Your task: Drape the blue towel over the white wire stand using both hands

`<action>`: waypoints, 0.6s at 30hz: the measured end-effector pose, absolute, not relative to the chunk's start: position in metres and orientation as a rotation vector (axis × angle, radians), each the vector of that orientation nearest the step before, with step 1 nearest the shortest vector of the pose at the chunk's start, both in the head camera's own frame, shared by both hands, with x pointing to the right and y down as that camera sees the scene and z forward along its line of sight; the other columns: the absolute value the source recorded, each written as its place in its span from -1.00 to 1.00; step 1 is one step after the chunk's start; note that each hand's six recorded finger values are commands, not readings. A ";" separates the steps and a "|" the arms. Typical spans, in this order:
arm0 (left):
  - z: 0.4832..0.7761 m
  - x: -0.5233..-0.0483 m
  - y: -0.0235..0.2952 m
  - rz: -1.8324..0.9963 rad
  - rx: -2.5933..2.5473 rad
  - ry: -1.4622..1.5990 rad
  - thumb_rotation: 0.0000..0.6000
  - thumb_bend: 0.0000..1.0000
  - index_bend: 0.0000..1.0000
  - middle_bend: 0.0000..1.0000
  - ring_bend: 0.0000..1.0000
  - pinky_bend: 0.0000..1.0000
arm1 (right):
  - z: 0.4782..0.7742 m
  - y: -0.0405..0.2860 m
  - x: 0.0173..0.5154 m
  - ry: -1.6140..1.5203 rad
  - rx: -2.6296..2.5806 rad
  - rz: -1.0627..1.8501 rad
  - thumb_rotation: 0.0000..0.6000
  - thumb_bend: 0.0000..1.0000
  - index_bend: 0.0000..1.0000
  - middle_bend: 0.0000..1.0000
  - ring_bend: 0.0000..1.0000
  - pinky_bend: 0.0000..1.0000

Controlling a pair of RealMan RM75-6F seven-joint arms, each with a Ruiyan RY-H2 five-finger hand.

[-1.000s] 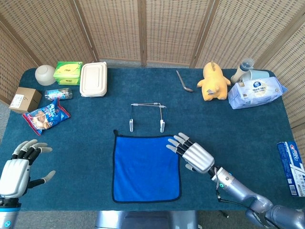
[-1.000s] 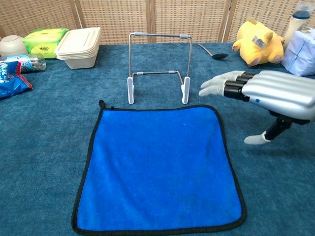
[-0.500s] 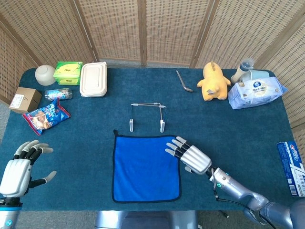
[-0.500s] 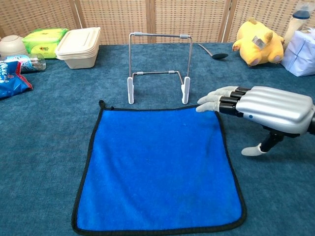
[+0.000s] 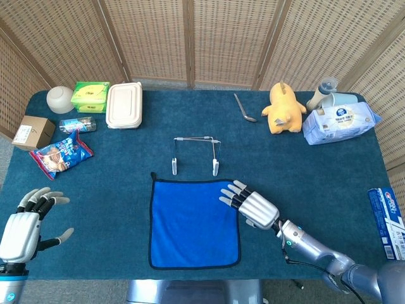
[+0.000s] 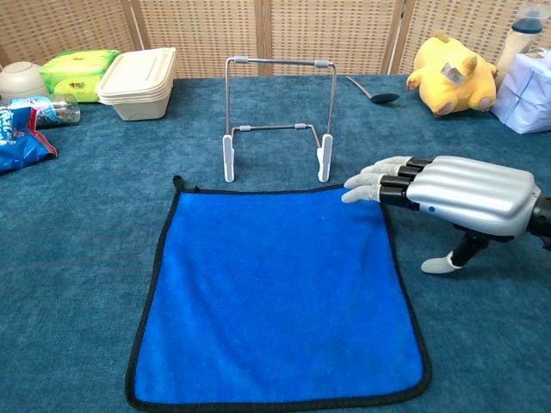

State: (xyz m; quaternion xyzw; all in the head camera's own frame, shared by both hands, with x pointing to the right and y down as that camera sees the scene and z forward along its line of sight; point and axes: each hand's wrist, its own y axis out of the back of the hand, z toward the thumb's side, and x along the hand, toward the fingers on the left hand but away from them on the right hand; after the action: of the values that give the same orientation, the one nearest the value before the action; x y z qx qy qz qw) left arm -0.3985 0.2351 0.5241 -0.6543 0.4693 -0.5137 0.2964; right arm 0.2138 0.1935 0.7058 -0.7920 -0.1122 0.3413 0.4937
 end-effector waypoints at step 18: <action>0.530 -0.404 0.236 -1.384 -1.737 1.261 1.00 -0.72 -0.31 -0.40 -0.62 -0.76 | 0.710 0.187 0.189 -0.259 -1.931 0.797 1.00 -0.70 -0.81 -0.87 -1.00 -1.00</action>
State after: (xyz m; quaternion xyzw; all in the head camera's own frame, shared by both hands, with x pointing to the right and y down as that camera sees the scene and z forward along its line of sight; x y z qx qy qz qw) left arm -0.4039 0.2363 0.5300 -0.6511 0.4726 -0.5186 0.2895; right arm 0.1886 0.1872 0.7104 -0.7970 -0.1070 0.3287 0.4953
